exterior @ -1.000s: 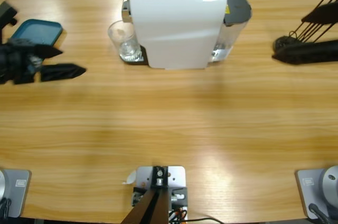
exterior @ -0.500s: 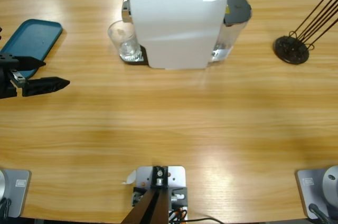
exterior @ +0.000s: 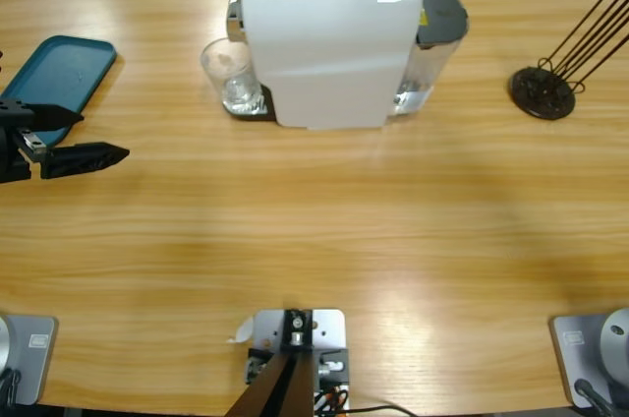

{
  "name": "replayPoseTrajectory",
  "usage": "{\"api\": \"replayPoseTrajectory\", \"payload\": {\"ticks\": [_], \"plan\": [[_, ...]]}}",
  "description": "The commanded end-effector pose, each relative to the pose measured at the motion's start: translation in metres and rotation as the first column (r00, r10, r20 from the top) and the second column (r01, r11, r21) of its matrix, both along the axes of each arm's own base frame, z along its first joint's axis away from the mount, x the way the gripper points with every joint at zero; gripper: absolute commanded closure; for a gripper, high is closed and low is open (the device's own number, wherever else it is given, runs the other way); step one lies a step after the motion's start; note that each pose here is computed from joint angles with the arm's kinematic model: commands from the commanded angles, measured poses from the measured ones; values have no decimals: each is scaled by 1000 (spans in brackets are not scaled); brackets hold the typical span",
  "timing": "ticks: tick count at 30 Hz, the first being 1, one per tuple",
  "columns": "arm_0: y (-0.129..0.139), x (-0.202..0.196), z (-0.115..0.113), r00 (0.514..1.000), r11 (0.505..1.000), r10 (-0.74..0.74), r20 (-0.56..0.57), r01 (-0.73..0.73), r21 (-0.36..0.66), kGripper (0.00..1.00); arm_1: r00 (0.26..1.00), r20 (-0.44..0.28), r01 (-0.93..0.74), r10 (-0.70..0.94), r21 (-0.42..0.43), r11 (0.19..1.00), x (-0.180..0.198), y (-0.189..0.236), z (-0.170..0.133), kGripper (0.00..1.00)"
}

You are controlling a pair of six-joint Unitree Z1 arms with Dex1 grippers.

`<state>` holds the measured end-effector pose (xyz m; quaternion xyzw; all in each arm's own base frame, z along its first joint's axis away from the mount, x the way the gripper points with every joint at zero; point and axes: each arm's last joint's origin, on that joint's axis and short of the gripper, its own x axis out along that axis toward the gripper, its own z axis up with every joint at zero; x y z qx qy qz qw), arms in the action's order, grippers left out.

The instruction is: Pour coffee

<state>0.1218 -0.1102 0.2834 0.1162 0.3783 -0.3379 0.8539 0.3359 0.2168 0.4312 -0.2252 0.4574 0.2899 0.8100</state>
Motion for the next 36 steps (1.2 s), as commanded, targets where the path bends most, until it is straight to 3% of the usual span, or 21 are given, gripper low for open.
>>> {"api": "replayPoseTrajectory", "payload": {"ticks": [1, 8, 17, 36], "plan": [[3, -5, -8, 1000, 1000, -2, -11, 3, 25, 64, 993, -100, -57, 55, -17, 998, 4, 35, -30, 1000], [3, -4, -9, 1000, 1000, -2, -14, 3, 28, 64, 991, -121, -65, 63, -6, 998, 0, 44, -33, 1000], [2, -4, -9, 1000, 1000, -3, -15, 3, 28, 64, 997, -69, -31, 29, -34, 999, 3, 38, -26, 1000], [2, -3, -10, 1000, 1000, -3, -19, 4, 31, 64, 994, -103, 15, -24, -83, 996, 14, 31, -41, 1000]]}}
